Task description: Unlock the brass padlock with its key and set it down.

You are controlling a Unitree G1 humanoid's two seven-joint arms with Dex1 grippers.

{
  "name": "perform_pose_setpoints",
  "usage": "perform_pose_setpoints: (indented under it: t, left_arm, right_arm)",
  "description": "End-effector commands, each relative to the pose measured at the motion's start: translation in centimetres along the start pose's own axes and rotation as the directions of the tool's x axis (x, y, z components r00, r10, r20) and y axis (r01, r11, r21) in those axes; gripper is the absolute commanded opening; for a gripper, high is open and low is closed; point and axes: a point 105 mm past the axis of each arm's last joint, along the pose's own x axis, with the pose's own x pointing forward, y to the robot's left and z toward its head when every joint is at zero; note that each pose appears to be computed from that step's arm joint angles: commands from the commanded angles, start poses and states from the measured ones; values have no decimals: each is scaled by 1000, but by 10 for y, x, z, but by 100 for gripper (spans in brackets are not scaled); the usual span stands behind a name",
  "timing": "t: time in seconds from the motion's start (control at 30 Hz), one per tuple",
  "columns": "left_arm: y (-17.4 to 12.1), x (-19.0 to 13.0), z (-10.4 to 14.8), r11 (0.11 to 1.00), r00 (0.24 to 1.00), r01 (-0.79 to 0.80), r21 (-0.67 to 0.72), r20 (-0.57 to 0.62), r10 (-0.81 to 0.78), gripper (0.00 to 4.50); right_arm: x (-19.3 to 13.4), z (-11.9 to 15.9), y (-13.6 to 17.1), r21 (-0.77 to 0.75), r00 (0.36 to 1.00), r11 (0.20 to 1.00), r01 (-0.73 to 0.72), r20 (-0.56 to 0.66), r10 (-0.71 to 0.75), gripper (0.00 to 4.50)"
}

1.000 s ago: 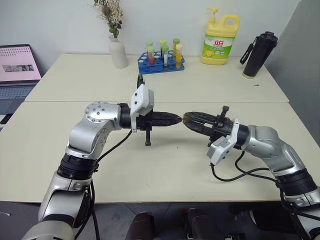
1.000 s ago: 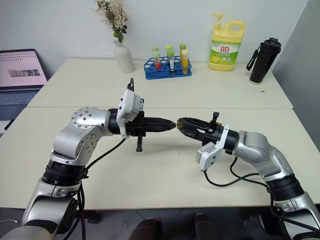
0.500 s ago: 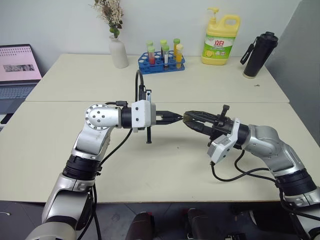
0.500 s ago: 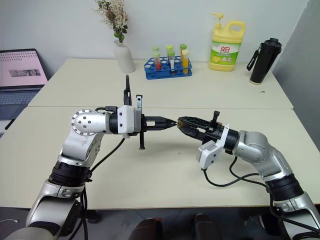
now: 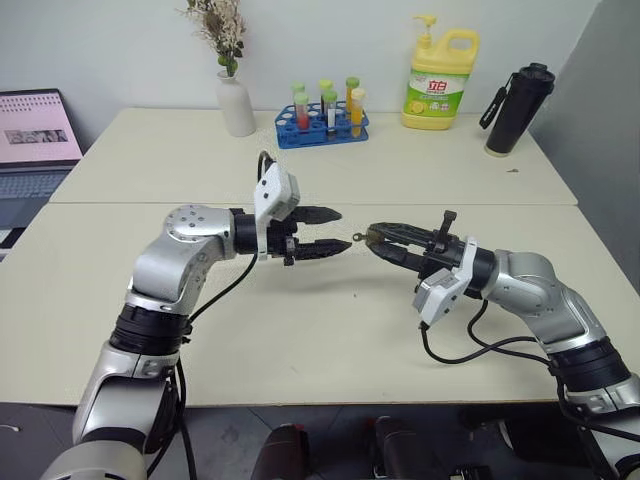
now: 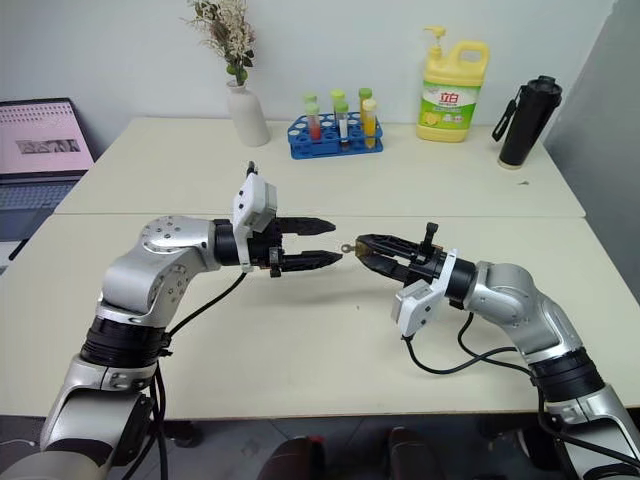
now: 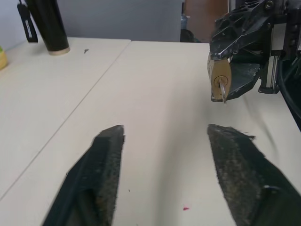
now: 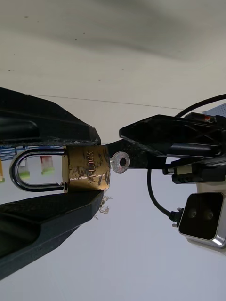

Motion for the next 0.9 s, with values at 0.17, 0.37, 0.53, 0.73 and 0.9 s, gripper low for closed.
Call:
perform_pose_setpoints:
  t: [0.17, 0.37, 0.53, 0.73, 0.9]
  left_arm:
    - [-19, -6, 21, 993, 997, 64, -96, 54, -59, 304]
    - [-18, 1, 23, 992, 998, 37, -121, 62, -30, 304]
    - [-17, 8, 17, 995, 999, 15, -101, 40, -11, 304]
    - [-24, 14, 20, 993, 997, 54, -107, 58, -48, 304]
    - [-22, 15, 20, 991, 997, 55, -119, 66, -48, 304]
  right_arm:
    - [3, 9, -9, -12, 999, 1000, 29, 43, -28, 94]
    - [6, 10, -8, -7, 998, 1000, 28, 49, -27, 94]
    - [7, 11, -8, -8, 998, 1000, 27, 54, -27, 94]
    - [9, 12, -9, -12, 998, 999, 30, 60, -29, 94]
    - [9, 12, -9, -15, 998, 999, 30, 62, -29, 94]
